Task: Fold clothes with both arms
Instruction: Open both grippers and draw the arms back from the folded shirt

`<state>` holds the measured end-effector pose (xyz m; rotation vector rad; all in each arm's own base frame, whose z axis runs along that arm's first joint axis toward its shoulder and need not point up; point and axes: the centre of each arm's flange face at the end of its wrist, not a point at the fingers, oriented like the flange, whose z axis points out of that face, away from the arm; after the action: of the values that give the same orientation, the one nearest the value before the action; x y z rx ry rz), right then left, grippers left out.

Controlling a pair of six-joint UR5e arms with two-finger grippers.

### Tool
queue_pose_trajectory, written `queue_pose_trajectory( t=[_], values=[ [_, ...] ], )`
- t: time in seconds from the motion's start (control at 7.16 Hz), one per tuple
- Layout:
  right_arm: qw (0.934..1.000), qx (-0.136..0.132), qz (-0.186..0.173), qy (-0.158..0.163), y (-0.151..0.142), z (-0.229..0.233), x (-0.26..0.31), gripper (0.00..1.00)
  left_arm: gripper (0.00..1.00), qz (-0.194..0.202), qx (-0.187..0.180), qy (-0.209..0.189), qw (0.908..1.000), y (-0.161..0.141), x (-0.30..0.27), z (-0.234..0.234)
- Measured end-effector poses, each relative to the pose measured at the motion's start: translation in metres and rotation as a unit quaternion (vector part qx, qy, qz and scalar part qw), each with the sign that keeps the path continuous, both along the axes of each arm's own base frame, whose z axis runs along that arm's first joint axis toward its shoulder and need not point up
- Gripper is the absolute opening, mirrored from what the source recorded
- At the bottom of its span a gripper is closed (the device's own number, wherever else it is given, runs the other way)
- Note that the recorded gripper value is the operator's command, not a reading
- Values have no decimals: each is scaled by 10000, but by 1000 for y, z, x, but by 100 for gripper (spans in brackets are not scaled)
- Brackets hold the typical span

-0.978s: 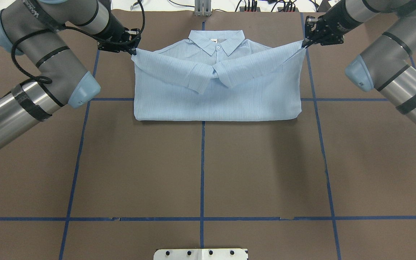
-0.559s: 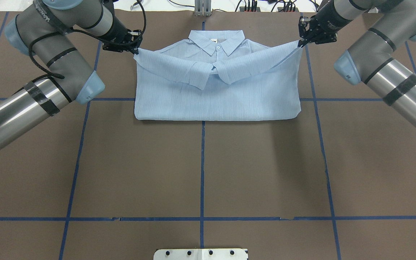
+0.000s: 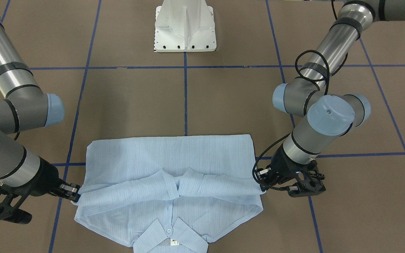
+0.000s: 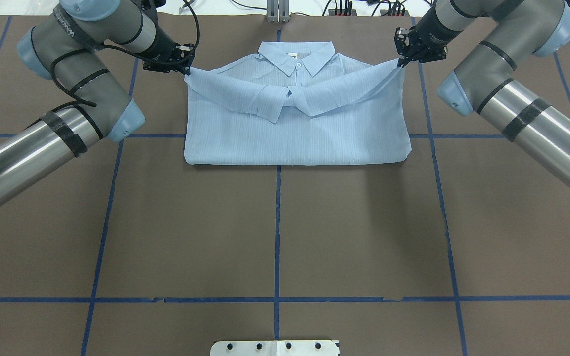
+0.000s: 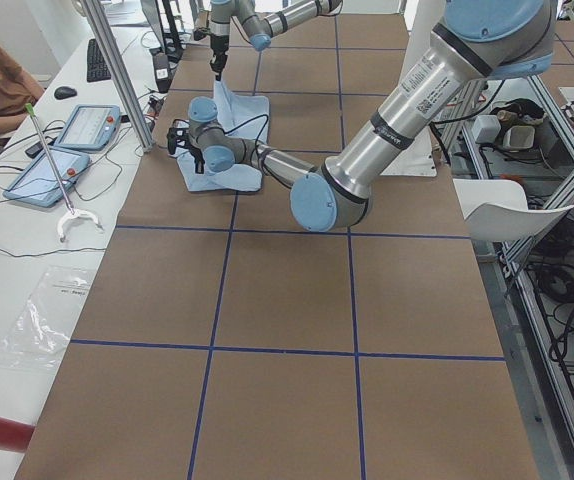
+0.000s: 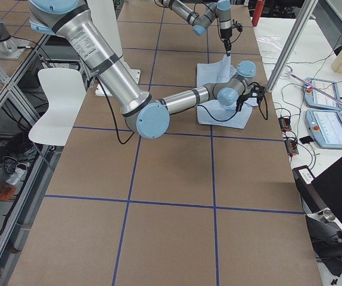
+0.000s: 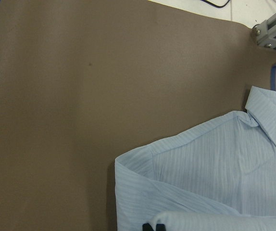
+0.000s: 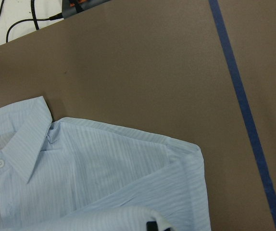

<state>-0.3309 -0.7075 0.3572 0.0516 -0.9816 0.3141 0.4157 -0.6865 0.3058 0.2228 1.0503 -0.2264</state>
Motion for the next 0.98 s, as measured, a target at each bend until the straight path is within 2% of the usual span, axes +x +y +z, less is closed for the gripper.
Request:
queue_pose_trajectory(
  t=[0.56, 0.7, 0.98],
  values=[
    [9999, 139, -34, 33, 4, -4, -9, 100, 100, -38, 21, 33, 10000, -1, -7, -4],
    [9996, 211, -183, -8, 24, 3, -26, 100, 100, -45, 33, 51, 10000, 1, -11, -5],
    [9980, 372, -502, -78, 97, 31, -52, 100, 100, -62, 72, 88, 9999, 14, -25, -7]
  ],
)
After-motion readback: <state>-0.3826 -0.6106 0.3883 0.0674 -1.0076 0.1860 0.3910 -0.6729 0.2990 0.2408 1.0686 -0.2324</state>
